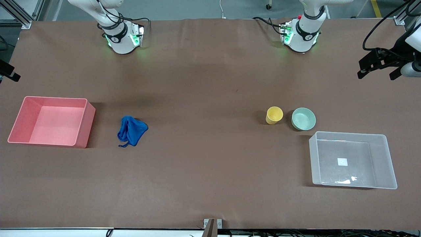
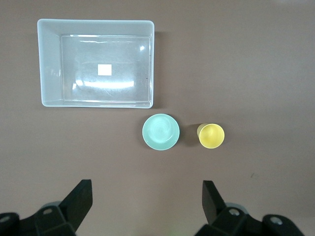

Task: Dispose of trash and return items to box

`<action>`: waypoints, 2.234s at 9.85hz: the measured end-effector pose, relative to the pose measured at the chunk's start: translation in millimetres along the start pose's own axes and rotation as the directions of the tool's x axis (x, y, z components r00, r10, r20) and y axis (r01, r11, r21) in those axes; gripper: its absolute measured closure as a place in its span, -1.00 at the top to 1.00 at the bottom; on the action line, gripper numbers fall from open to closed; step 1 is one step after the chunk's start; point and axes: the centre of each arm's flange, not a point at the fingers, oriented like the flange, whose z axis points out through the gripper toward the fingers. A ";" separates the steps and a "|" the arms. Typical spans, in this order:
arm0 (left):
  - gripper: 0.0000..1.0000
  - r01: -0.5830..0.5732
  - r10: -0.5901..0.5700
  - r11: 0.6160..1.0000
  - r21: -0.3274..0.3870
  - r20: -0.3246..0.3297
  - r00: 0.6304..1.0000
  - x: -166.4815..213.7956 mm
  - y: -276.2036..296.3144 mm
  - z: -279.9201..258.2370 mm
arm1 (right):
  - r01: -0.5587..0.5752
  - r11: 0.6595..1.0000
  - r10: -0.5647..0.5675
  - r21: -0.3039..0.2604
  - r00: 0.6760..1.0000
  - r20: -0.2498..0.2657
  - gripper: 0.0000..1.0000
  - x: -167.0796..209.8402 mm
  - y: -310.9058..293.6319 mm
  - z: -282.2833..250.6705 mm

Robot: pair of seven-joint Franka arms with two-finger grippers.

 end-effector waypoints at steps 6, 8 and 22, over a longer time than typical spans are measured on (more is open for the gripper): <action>1.00 0.013 -0.013 1.000 0.001 0.012 1.000 0.3 -6.3 4.5 | -0.001 1.000 0.001 0.000 1.000 0.003 1.00 0.7 0.3 1.5; 1.00 0.020 -0.020 1.000 0.002 0.042 0.999 2.3 -10.4 20.9 | 0.008 1.000 -0.008 -0.002 1.000 0.020 1.00 6.3 -3.1 11.1; 0.97 0.033 -0.034 0.999 0.007 0.048 0.998 -36.7 -44.7 422.1 | 0.150 0.982 -0.156 -0.114 0.987 -0.046 1.00 -33.7 -231.4 431.0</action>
